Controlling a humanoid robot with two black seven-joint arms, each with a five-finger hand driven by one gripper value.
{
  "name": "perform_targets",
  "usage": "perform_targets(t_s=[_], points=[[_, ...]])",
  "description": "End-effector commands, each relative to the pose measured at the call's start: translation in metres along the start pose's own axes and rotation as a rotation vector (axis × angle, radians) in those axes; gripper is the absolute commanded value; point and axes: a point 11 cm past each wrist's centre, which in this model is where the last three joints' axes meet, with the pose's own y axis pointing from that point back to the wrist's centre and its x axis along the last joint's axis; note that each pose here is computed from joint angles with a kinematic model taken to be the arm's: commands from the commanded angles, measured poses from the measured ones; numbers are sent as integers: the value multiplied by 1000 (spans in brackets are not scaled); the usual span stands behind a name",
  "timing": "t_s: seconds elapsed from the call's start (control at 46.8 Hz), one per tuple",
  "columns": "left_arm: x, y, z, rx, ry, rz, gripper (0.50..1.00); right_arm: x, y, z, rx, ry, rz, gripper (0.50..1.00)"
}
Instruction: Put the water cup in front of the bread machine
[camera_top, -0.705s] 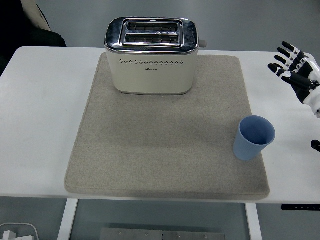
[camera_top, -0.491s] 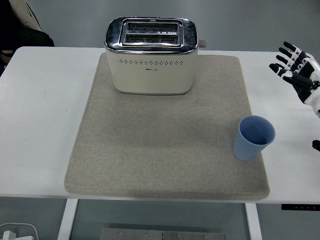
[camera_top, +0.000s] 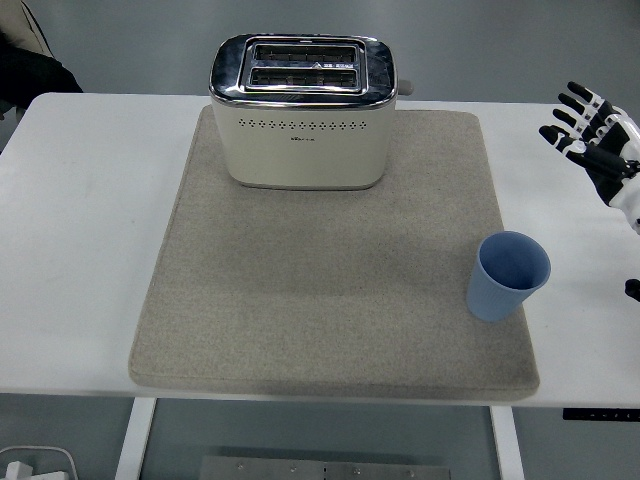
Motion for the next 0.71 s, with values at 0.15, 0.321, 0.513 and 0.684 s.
perform_targets(t_s=[0.15,0.321,0.513,0.684], points=[[0,0,0,0,0,0,999,-1,0,2,-6,2,-4,919],[0,0,0,0,0,0,999,-3,-1,2,-6,6,-10,919],[0,0,0,0,0,0,999,-4,0,3,-10,5,-9,919],[0,0,0,0,0,0,999,2,1,1,-9,15,3,919]])
